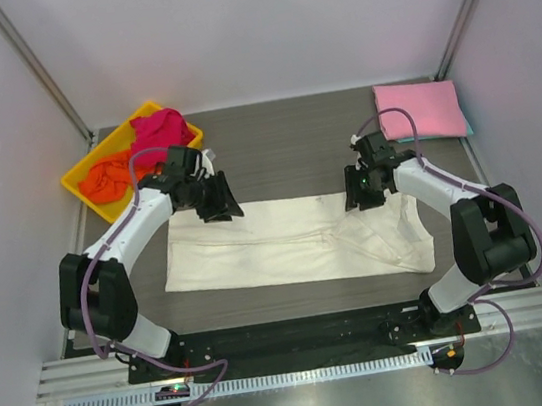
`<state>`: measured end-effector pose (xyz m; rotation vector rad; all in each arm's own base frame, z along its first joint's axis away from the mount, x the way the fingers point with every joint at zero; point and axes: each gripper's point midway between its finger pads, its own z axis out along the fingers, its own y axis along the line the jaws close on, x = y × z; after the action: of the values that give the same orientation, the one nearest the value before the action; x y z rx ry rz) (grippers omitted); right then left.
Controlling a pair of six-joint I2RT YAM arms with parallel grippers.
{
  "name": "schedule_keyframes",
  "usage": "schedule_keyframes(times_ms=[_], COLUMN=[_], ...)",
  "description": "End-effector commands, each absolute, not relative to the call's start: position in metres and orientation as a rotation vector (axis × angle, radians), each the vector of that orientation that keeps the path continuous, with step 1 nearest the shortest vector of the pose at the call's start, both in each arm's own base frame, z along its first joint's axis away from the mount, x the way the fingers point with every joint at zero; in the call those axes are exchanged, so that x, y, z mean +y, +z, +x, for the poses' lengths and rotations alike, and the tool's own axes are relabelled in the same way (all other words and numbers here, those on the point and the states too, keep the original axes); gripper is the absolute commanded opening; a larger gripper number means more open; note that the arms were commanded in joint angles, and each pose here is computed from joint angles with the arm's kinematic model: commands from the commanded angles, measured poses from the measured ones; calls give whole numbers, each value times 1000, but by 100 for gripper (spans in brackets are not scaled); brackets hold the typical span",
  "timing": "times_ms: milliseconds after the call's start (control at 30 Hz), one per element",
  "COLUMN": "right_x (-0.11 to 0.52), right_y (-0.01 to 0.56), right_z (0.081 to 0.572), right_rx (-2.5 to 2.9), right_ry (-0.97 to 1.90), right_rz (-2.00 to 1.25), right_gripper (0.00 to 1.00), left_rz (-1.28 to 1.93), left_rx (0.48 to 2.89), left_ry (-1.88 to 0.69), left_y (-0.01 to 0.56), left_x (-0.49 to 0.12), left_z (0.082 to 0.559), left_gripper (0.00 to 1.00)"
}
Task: Fold and stack the t-shirts
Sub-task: Fold the tshirt
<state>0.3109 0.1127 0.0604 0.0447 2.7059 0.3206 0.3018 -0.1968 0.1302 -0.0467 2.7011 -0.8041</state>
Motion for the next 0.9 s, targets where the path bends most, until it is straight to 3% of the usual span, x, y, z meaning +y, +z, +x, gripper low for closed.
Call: schedule_keyframes(times_ms=[0, 533, 867], right_x=[122, 130, 154], right_y=[59, 42, 59], right_z=[310, 310, 265], right_rx=[2703, 2686, 2690], right_ry=[385, 449, 454], right_rz=[-16, -47, -29], right_gripper=[46, 46, 45], left_rz=[-29, -4, 14], left_rx=[2639, 2644, 2646], left_ry=[-879, -877, -867], left_y=[143, 142, 142], left_x=[-206, -218, -223], left_z=[308, 304, 299], left_gripper=[41, 41, 41])
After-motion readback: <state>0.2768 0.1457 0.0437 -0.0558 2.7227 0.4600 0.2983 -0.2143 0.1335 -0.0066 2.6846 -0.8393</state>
